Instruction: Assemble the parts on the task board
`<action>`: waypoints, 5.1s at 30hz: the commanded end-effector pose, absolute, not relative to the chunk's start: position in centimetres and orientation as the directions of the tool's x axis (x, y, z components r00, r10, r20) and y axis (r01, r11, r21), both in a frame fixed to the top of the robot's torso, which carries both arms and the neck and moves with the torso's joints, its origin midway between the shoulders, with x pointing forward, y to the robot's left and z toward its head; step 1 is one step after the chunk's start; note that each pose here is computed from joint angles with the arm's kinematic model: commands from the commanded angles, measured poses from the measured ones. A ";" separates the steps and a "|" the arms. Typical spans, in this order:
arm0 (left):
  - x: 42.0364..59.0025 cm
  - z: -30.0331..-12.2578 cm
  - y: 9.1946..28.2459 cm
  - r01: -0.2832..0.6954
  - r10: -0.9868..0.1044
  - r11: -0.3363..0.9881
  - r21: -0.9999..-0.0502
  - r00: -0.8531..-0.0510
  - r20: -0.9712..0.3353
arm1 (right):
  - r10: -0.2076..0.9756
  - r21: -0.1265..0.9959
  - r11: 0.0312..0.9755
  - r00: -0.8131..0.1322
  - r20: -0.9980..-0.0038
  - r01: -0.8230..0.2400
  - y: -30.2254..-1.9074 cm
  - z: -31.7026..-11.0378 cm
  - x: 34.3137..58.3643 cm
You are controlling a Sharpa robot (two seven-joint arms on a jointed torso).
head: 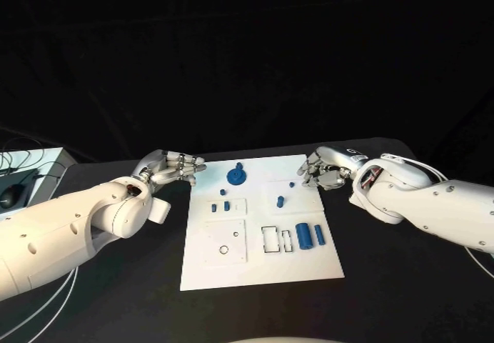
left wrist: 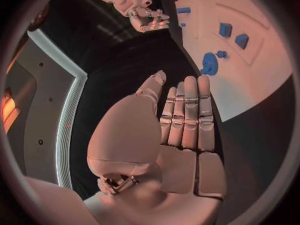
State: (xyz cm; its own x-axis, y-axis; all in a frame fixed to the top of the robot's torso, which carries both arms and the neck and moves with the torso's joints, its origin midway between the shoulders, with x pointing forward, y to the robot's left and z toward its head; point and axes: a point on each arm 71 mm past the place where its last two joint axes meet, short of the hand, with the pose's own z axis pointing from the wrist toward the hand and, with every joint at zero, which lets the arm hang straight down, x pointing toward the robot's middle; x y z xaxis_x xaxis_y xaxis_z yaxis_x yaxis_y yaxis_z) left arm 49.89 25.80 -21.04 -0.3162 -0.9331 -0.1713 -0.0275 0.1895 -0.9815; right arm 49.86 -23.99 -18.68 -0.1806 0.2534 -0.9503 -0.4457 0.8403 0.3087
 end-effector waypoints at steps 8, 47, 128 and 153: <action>49.2 -20.9 25.6 -0.060 -0.951 -0.042 -0.997 -0.302 0.058 | -0.009 -0.010 0.904 0.004 -1.000 -0.427 -22.7 -19.0 50.0; 48.8 -20.9 25.8 -0.084 -0.942 -0.035 -0.996 -0.329 0.060 | -0.002 0.043 0.882 -0.095 -0.996 -0.470 -19.1 -22.0 50.3; 49.9 -21.4 25.4 -0.063 -0.948 -0.041 -0.997 -0.312 0.058 | 0.265 0.298 0.686 -0.153 -0.952 -0.664 -10.0 -21.6 41.2; 49.8 -21.3 24.9 -0.068 -0.945 -0.045 -0.997 -0.319 0.065 | 0.165 0.249 0.682 -0.188 -0.968 -0.688 -7.1 -24.8 40.4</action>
State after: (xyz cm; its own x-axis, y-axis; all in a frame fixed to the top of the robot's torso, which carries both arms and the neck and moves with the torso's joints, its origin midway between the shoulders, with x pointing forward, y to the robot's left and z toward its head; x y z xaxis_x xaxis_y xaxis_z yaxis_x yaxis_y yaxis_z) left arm 49.79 25.07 -21.47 -0.3151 -0.9473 0.0570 -0.0767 -0.0344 -0.9965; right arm 40.57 -7.32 -24.54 -0.1840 0.2039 -0.9615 -0.6756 0.6843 0.2744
